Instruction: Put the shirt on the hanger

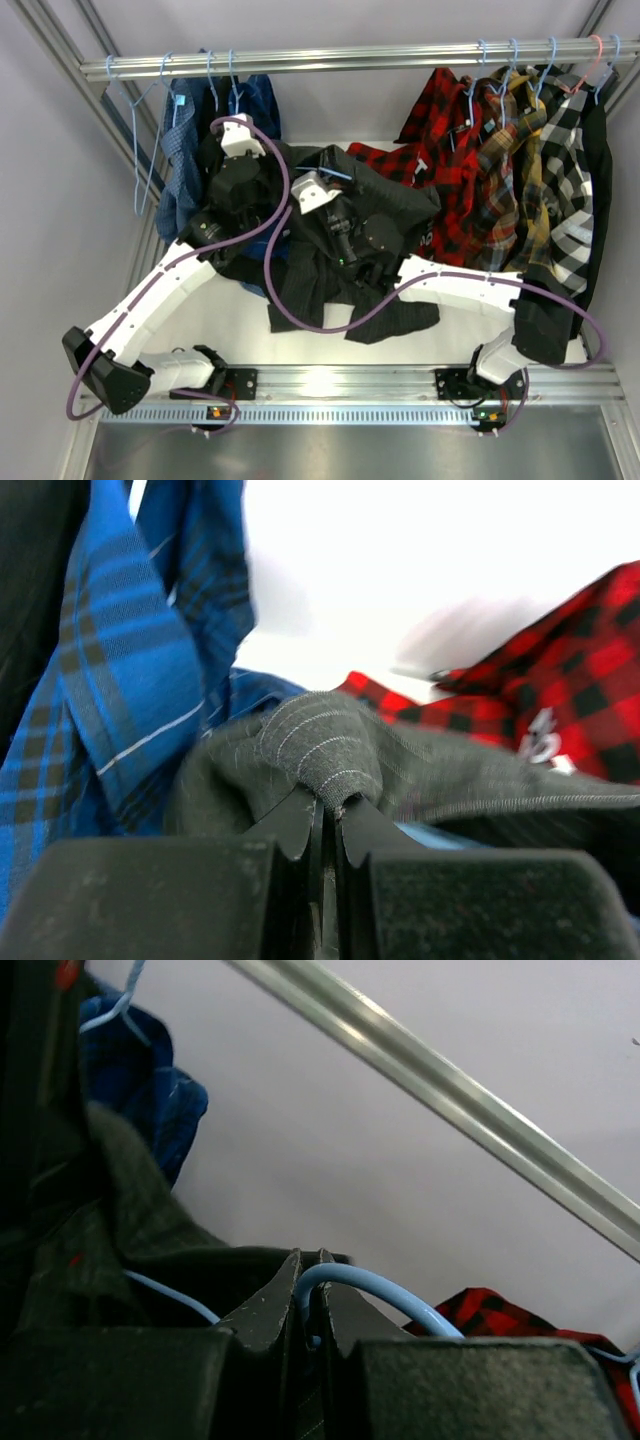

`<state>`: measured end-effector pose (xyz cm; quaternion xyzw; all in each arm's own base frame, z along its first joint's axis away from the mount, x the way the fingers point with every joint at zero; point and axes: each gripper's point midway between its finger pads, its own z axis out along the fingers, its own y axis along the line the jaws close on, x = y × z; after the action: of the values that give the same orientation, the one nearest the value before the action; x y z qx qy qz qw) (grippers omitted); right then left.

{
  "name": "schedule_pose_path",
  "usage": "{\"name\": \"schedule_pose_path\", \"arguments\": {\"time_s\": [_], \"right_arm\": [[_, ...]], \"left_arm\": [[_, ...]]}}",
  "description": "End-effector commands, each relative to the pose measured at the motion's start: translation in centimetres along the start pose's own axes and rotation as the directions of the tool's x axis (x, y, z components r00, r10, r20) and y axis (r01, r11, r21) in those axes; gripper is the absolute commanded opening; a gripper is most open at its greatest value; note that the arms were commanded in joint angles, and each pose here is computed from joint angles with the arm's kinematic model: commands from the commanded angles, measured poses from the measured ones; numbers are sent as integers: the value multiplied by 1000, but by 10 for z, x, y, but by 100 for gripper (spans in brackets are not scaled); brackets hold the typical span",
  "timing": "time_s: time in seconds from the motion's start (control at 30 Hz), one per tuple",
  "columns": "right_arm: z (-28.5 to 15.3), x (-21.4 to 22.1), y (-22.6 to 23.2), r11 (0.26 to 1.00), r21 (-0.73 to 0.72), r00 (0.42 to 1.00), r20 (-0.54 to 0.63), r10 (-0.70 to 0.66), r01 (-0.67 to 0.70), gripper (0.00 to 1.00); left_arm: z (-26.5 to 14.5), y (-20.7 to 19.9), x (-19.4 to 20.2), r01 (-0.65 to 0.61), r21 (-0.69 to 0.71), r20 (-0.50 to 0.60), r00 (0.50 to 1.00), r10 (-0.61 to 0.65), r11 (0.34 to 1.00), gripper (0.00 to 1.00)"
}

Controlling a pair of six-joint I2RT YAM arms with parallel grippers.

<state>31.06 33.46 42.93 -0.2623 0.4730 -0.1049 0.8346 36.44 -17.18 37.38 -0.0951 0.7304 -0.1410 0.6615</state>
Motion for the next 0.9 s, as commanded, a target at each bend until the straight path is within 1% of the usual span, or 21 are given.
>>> {"name": "schedule_pose_path", "arguments": {"time_s": [0.0, 0.1, 0.23, 0.33, 0.37, 0.4, 0.43, 0.47, 0.5, 0.53, 0.57, 0.6, 0.63, 0.67, 0.7, 0.77, 0.83, 0.87], "right_arm": [[-6, -6, 15, 1000, -6, 998, 57, 1, -1, 0], [-6, -2, 27, 998, -59, 999, 52, 8, -5, 0], [1, 1, 17, 999, -27, 999, 30, 25, -25, 0], [11, 4, -1, 996, 2, 996, -3, 94, -94, 0], [15, 2, -8, 985, 18, 986, -6, 169, -169, 0], [20, 9, -15, 982, 24, 982, -31, 188, -187, 0], [22, 7, -25, 973, 35, 973, -31, 229, -228, 0], [27, 3, -32, 947, 44, 947, -25, 319, -318, 0], [32, 9, -42, 935, 60, 935, -34, 352, -350, 0], [36, 3, -43, 906, 26, 905, -45, 423, -422, 0], [39, 3, -46, 893, 15, 891, -55, 451, -451, 0], [43, 8, -53, 881, 19, 879, -67, 473, -472, 0], [46, 4, -51, 873, -23, 871, -88, 483, -486, 0], [48, 4, -49, 849, -32, 847, -103, 522, -527, 0], [51, 7, -48, 843, -40, 840, -119, 530, -537, 0], [52, 2, -41, 833, -91, 835, -146, 531, -546, 0], [52, -4, -35, 814, -123, 821, -153, 549, -567, 0], [52, -3, -34, 811, -130, 819, -159, 551, -571, 0]], "left_arm": [[-17, -27, -59, 109, 124, 131, 983, -125, 986, 0], [-18, -33, -60, 97, 158, 122, 986, -117, 983, 0], [-24, -50, -57, 58, 256, 94, 992, -85, 965, 0], [-34, -58, -49, 34, 330, 66, 996, -59, 944, 0], [-37, -60, -46, 27, 350, 58, 997, -51, 936, 0], [-43, -66, -38, 17, 403, 34, 999, -34, 915, 0], [-46, -67, -34, 19, 418, 23, 999, -32, 908, 0], [-48, -68, -29, 19, 430, 11, 1000, -27, 902, 0], [-50, -69, -20, 21, 449, -10, 1000, -19, 893, 0], [-51, -68, -16, 27, 451, -19, 1000, -20, 892, 0], [-51, -69, -12, 35, 457, -31, 999, -24, 889, 0], [-51, -71, -9, 39, 466, -36, 999, -25, 884, 0], [-52, -72, -2, 41, 480, -51, 999, -19, 876, 0], [-52, -74, 0, 55, 487, -61, 998, -29, 872, 0], [-53, -76, -2, 63, 499, -54, 998, -42, 864, 0], [-56, -87, 2, 93, 554, -61, 996, -71, 828, 0], [-60, -103, 5, 116, 623, -77, 993, -87, 774, 0], [-54, -107, 11, 139, 619, -103, 990, -96, 773, 0]]}}
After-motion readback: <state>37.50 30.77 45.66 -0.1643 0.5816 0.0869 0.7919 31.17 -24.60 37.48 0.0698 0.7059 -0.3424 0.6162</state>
